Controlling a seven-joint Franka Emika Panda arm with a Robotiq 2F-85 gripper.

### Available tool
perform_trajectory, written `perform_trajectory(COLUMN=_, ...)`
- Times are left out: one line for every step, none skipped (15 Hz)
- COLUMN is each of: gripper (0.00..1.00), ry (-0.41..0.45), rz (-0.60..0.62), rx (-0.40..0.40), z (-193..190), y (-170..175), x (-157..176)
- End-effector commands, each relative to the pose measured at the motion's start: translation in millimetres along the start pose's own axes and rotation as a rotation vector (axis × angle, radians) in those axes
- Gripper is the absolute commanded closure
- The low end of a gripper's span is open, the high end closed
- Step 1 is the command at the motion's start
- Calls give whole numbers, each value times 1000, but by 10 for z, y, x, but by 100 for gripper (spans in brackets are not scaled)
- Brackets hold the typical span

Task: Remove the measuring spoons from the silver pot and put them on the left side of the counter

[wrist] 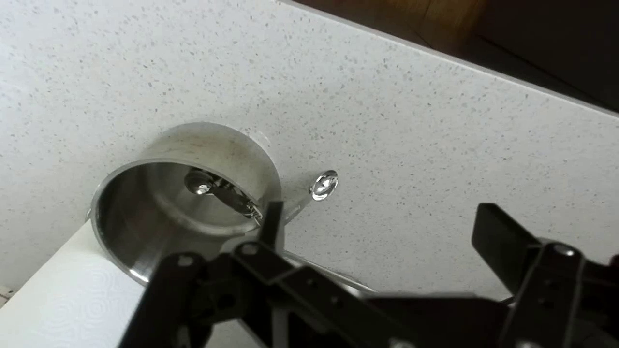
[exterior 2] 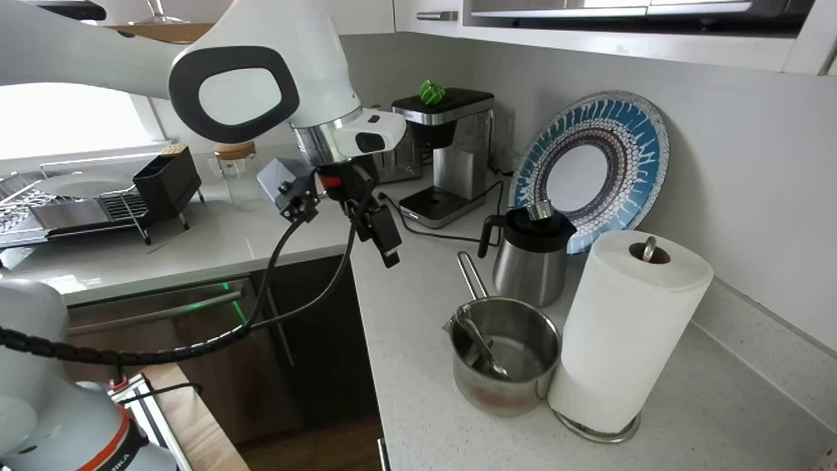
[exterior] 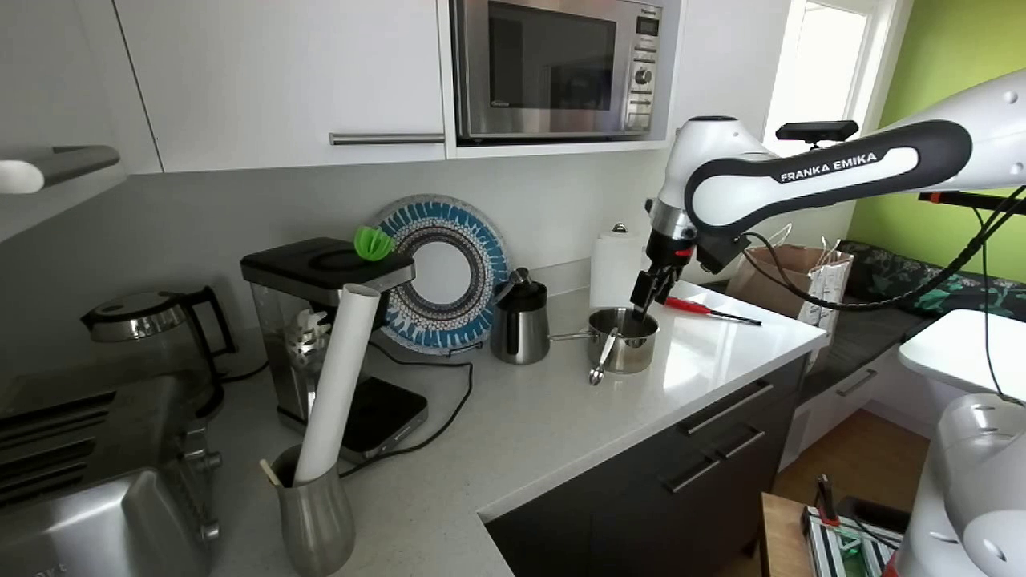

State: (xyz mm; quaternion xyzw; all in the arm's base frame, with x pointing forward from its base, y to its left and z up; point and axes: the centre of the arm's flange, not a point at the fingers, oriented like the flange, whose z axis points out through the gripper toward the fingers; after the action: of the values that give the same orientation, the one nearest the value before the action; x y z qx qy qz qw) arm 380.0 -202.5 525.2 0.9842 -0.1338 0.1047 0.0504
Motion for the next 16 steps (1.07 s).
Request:
perform_trajectory(gripper=0, ry=-57, rz=-12, rx=85, z=253, y=391, x=-46)
perform_trajectory(gripper=0, ry=-68, rz=-58, rx=149, z=348, y=582, x=-145)
perform_trajectory(gripper=0, ry=-60, rz=-117, rx=169, z=426, y=771, x=-229)
perform_trajectory(gripper=0, ry=-71, rz=-156, rx=197, z=489, y=956, x=-302)
perform_trajectory(gripper=0, ry=-79, rz=-188, rx=205, z=531, y=1133, x=-362)
perform_trajectory(gripper=0, ry=-83, rz=-191, rx=207, z=561, y=1268, x=-408)
perform_trajectory(gripper=0, ry=-71, rz=-144, rx=195, z=525, y=1353, x=-406)
perform_trajectory(gripper=0, ry=-58, rz=-146, rx=182, z=525, y=1171, x=-447)
perform_trajectory(gripper=0, ry=-54, rz=-139, rx=182, z=519, y=1282, x=-484)
perform_trajectory(gripper=0, ry=-51, rz=-135, rx=181, z=506, y=1330, x=-493)
perform_trajectory(gripper=0, ry=-61, rz=-162, rx=142, z=536, y=1327, x=-424)
perform_trajectory(gripper=0, ry=-92, rz=-218, rx=108, z=555, y=1321, x=-395)
perform_trajectory(gripper=0, ry=-134, rz=-271, rx=73, z=571, y=1313, x=-334)
perform_trajectory(gripper=0, ry=-156, rz=-313, rx=61, z=603, y=1304, x=-257)
perform_trajectory(gripper=0, ry=-178, rz=-349, rx=36, z=646, y=1287, x=-175)
perform_trajectory(gripper=0, ry=-194, rz=-389, rx=11, z=694, y=1276, x=-77)
